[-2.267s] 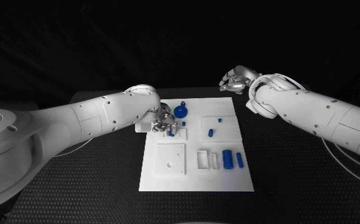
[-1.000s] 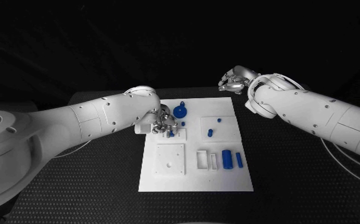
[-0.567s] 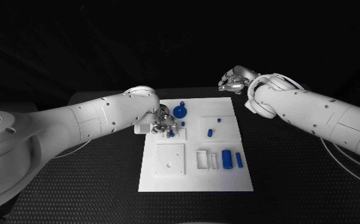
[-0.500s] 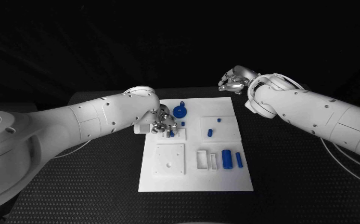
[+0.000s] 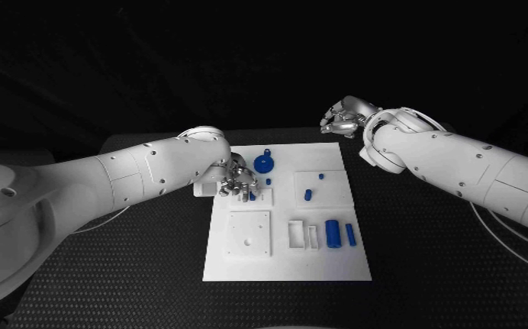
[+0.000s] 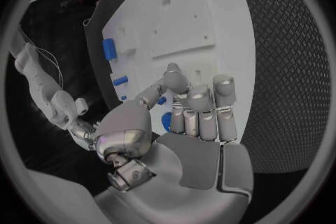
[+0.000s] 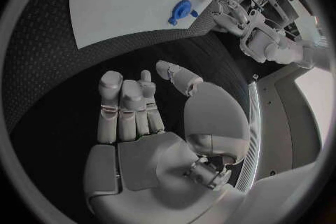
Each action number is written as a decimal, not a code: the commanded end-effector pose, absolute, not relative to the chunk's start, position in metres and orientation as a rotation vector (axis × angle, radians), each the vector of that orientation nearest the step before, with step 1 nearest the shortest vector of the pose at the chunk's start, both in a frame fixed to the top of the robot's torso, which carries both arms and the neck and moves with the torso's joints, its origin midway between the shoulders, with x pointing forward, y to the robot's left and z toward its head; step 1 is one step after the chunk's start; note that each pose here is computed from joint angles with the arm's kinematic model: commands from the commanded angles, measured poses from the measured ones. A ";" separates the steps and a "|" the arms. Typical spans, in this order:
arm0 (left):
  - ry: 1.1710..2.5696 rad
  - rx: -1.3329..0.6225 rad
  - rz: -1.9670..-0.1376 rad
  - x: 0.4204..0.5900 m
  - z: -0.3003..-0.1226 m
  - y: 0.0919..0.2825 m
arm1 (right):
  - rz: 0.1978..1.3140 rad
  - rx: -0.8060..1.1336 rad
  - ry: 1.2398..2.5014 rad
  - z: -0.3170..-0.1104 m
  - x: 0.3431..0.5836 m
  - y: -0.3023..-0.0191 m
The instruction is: Assemble the parts on the task board
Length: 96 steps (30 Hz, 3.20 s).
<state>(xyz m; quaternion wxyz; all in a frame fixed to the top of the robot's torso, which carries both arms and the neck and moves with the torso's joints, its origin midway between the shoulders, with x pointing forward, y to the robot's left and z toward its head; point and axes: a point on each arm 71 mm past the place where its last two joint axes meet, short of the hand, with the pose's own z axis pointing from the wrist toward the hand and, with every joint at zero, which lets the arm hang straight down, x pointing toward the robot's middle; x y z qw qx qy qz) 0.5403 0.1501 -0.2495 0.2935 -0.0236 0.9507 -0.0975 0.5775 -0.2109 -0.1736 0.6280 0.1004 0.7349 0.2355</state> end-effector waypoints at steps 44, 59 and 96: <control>2.122 -0.314 -0.327 0.590 -0.145 0.219 | 0.637 0.415 1.556 -0.171 0.585 -0.240; 2.040 -0.304 -0.327 0.598 -0.168 0.221 | 0.795 0.632 1.505 -0.173 0.592 -0.254; 2.225 -0.314 -0.287 0.593 -0.223 0.202 | 0.846 0.646 1.483 -0.170 0.591 -0.237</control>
